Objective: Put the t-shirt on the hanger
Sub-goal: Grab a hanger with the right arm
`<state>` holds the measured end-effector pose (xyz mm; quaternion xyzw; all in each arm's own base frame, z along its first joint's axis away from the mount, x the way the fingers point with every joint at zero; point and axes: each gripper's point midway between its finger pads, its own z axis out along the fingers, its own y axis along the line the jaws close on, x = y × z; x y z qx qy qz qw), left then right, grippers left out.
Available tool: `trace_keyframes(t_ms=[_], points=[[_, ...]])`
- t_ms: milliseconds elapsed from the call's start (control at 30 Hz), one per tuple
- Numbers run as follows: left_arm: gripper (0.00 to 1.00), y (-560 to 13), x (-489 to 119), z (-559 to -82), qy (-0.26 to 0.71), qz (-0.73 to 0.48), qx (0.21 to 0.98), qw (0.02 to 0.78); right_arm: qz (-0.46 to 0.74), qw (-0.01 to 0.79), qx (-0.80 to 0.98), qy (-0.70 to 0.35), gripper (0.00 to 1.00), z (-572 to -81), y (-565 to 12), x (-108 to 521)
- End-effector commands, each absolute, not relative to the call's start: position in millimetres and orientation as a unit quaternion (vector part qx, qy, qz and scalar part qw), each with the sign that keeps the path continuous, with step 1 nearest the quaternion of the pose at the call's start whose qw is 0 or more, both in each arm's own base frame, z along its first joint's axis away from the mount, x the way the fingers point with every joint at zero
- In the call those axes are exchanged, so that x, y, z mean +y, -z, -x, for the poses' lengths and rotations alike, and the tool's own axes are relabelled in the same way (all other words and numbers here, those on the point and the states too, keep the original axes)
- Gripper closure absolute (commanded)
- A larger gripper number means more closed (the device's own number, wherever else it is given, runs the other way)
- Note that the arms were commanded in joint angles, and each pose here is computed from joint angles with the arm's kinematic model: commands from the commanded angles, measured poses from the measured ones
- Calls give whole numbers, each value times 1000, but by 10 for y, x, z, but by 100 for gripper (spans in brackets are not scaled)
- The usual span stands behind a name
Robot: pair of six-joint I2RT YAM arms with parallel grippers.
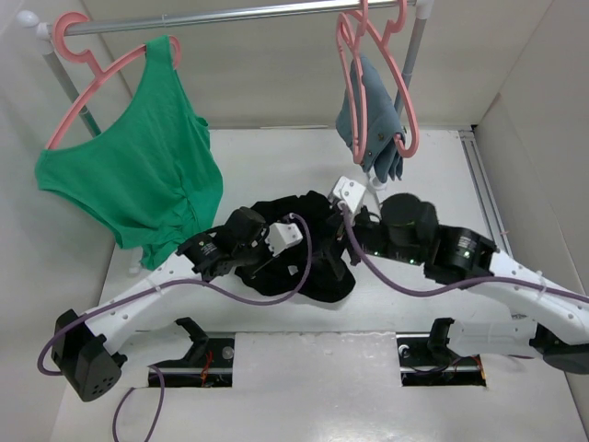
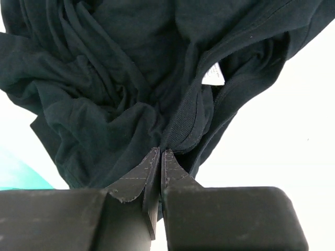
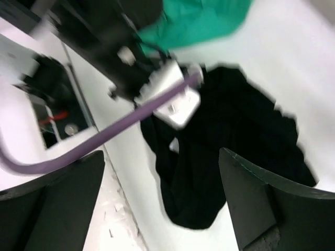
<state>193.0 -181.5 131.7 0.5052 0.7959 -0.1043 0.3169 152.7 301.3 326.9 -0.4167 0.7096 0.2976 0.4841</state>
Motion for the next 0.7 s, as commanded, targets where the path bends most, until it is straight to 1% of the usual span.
trace_keyframes(t_ms=[0, 67, 100, 167, 200, 233, 333, 367, 500, 600, 667], points=[[100, -1390, -1844, -1948, 110, -497, 797, 325, 453, 527, 618, -369, 6, -1327, -4086, 3179], [100, -1402, -1859, -1963, 110, -497, 797, 325, 450, 547, 595, -380, 7, -1314, -4374, 3184], [100, -1402, -1859, -1963, 110, -497, 797, 325, 442, 571, 573, -388, 10, -1314, -4671, 3174], [100, -1402, -1859, -1963, 110, -497, 797, 325, 417, 606, 560, -382, 13, -1387, -4987, 3115], [100, -1402, -1841, -1980, 109, -493, 799, 325, 408, 617, 554, -383, 13, -1404, -5120, 3100], [100, -1402, -1841, -1980, 109, -493, 799, 325, 398, 638, 537, -382, 14, -1429, -5378, 3081], [100, -1402, -1841, -1980, 109, -493, 799, 325, 354, 681, 531, -359, 14, -1604, -5784, 3004], [100, -1437, -1835, -2011, 108, -489, 800, 330, 339, 692, 538, -343, 14, -1685, -5841, 2967], [100, -1472, -1840, -2030, 111, -486, 800, 334, 208, 736, 603, -225, 14, -2326, -5918, 2569], [100, -1490, -1856, -2048, 112, -486, 800, 335, 158, 746, 627, -160, 14, -2755, -5865, 2343], [100, -1526, -1868, -2062, 112, -485, 798, 339, 134, 747, 640, -122, 16, -3061, -5800, 2206]])
